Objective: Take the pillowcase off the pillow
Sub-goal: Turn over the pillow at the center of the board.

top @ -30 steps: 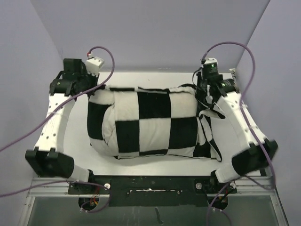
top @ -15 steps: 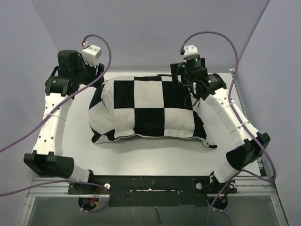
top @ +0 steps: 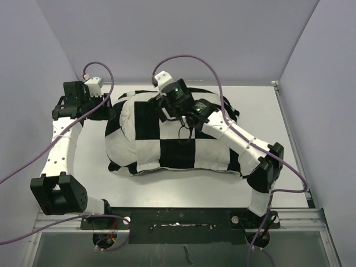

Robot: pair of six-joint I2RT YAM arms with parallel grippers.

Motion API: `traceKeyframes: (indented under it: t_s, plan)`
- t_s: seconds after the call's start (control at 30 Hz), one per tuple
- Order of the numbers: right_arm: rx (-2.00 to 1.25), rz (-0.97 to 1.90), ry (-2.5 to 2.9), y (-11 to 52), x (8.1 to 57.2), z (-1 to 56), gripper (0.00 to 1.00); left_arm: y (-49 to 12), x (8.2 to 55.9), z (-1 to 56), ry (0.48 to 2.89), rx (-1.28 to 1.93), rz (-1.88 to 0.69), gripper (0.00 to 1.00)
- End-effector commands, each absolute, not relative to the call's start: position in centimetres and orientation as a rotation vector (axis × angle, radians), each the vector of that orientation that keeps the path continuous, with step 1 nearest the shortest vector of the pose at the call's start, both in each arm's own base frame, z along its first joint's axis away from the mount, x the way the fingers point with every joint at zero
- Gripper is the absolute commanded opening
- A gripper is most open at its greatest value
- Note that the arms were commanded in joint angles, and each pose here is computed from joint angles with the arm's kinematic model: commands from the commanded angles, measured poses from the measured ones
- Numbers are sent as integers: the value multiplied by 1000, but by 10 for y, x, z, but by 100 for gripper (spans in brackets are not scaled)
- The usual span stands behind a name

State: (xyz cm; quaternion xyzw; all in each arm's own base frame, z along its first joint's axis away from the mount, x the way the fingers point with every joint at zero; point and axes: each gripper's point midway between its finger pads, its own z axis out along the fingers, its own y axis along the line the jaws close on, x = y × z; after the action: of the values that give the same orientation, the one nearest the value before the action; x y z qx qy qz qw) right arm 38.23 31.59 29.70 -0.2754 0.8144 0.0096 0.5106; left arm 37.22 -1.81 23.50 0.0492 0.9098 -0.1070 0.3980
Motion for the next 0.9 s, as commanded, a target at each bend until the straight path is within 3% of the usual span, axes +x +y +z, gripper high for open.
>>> traceKeyframes:
  t_s: [0.0,0.17,0.37,0.6,0.87]
  plan:
    - [-683,130,1810,363,383,339,96,-48,387,240,2258,70,-512,52]
    - [-750,206,1800,408,386,320,96,-61,390,224,2281,24,-603,52]
    - [-755,214,1804,427,397,300,96,-53,397,194,2322,29,-475,53]
    - [-748,87,1925,392,406,240,93,-27,395,150,2371,83,-181,54]
    - [-675,59,2122,335,390,148,88,29,383,153,2332,66,5,54]
